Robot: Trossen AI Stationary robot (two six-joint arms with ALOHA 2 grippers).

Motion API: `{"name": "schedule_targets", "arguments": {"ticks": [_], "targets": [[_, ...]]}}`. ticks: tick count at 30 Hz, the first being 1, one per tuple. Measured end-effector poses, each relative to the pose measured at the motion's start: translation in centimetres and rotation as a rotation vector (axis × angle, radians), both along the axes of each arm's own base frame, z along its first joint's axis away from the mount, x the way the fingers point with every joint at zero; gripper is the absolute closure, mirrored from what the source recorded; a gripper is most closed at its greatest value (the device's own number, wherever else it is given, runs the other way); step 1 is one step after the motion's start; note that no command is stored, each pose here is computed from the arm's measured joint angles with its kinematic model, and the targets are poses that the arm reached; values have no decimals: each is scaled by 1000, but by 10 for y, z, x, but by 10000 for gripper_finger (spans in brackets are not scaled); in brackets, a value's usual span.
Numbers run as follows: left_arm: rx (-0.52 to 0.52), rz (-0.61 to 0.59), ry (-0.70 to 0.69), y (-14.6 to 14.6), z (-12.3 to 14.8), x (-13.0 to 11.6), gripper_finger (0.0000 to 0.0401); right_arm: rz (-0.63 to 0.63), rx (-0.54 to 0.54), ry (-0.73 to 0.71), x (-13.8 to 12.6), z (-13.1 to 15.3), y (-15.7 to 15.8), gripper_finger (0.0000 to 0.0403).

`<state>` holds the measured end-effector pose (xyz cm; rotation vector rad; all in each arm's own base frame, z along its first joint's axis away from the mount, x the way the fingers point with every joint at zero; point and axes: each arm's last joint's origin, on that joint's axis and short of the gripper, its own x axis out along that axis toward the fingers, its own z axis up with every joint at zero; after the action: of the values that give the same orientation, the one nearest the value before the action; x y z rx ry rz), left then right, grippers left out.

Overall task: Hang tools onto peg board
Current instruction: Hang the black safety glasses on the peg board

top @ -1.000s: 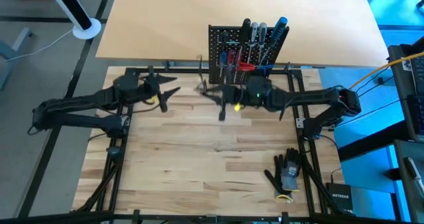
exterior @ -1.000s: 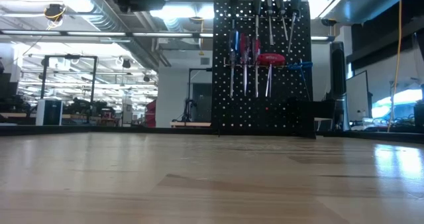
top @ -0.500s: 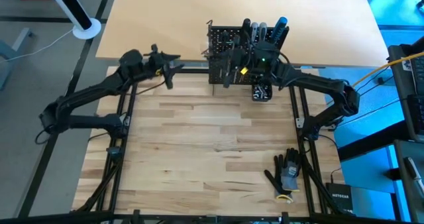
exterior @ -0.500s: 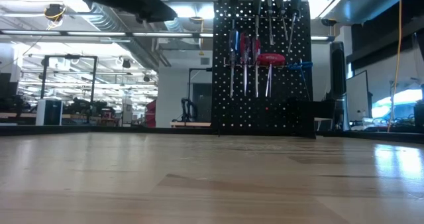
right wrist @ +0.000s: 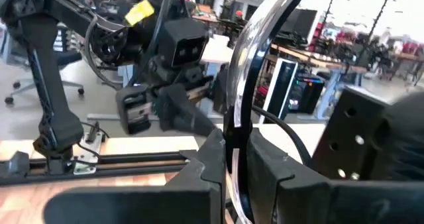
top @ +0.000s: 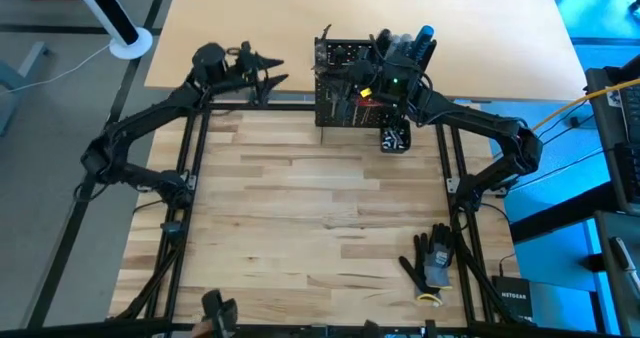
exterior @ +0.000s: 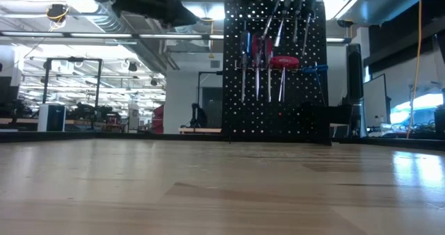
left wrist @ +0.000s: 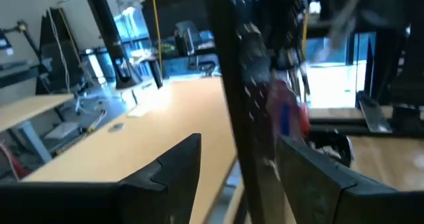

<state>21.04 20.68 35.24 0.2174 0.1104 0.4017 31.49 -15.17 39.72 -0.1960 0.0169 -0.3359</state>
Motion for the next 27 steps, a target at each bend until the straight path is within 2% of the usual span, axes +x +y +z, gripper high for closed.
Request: {"name": "schedule_targets", "arguments": {"ticks": [9, 15, 27], "targets": [[52, -52, -25, 24, 29, 14, 217, -50, 100, 8, 3, -13, -16, 368], [42, -55, -3, 23, 28, 15, 217, -48, 96, -16, 4, -11, -16, 368], [50, -56, 7, 23, 28, 15, 217, -89, 248, -97, 4, -8, -17, 368]]}}
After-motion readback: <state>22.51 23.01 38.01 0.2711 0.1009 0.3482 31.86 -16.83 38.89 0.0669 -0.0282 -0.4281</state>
